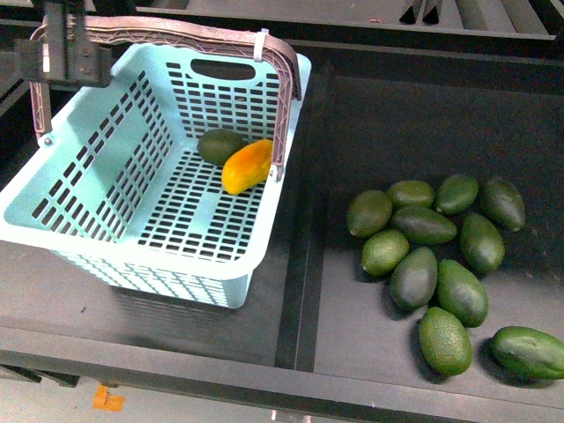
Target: Pick mango and avocado into basket
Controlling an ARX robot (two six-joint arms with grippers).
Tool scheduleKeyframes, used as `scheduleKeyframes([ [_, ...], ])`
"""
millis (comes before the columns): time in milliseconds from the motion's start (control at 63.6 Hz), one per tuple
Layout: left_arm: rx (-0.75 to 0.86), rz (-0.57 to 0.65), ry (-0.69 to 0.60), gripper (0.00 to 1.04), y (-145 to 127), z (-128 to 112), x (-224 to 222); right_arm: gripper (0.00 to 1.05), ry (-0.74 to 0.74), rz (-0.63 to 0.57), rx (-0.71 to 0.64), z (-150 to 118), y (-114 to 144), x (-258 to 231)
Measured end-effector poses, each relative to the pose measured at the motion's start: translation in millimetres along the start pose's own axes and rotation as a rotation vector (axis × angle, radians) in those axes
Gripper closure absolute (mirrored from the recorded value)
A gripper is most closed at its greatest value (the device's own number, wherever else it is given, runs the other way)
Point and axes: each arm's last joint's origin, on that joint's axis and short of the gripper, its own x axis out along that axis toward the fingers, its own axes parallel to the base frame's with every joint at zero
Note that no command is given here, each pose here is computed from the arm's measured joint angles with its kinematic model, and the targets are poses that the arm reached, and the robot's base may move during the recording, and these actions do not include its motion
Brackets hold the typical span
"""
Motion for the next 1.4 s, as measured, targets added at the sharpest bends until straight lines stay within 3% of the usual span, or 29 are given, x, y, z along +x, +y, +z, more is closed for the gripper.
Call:
scheduleKeyframes([
  [142, 0.053, 0.07, -0.057, 0.08, 17, 26, -42, 0.09, 0.0, 0.0, 0.0, 0, 0, 0],
  [220, 0.094, 0.006, -0.012, 0.11, 15, 30, -56, 0.09, 0.0, 0.0, 0.0, 0, 0, 0],
  [252, 0.218, -0.162, 0.119, 0.2, 23, 32, -53, 0.09, 0.0, 0.0, 0.0, 0, 0, 0],
  [299, 0.467, -0.371, 0.145, 0.3, 44, 38, -48, 0.09, 0.0, 0.0, 0.0, 0, 0, 0],
  [330, 0.61, -0.501, 0.102, 0.38, 59, 44, -45, 0.09, 0.0, -0.002, 0.0, 0, 0, 0],
  [393, 0.877, -0.737, -0.105, 0.52, 75, 60, -53, 0.09, 0.0, -0.002, 0.0, 0, 0, 0],
  [456, 1.046, -0.826, -0.284, 0.64, 80, 75, -67, 0.09, 0.0, -0.001, 0.0, 0, 0, 0],
  [472, 1.203, -0.834, -0.38, 0.84, 99, 88, -76, 0.09, 0.0, 0.0, 0.0, 0, 0, 0],
  [551, 1.278, -0.812, -0.382, 1.02, 121, 94, -76, 0.09, 0.0, -0.001, 0.0, 0, 0, 0],
  [944, 1.307, -0.803, -0.406, 1.03, 177, 128, -97, 0.09, 0.0, -0.001, 0.0, 0, 0, 0],
  [1101, 1.31, -0.802, -0.401, 1.03, 196, 128, -97, 0.09, 0.0, -0.001, 0.0, 0, 0, 0],
  [1400, 1.305, -0.814, -0.415, 1.03, 206, 133, -114, 0.09, 0.0, 0.0, 0.0, 0, 0, 0],
])
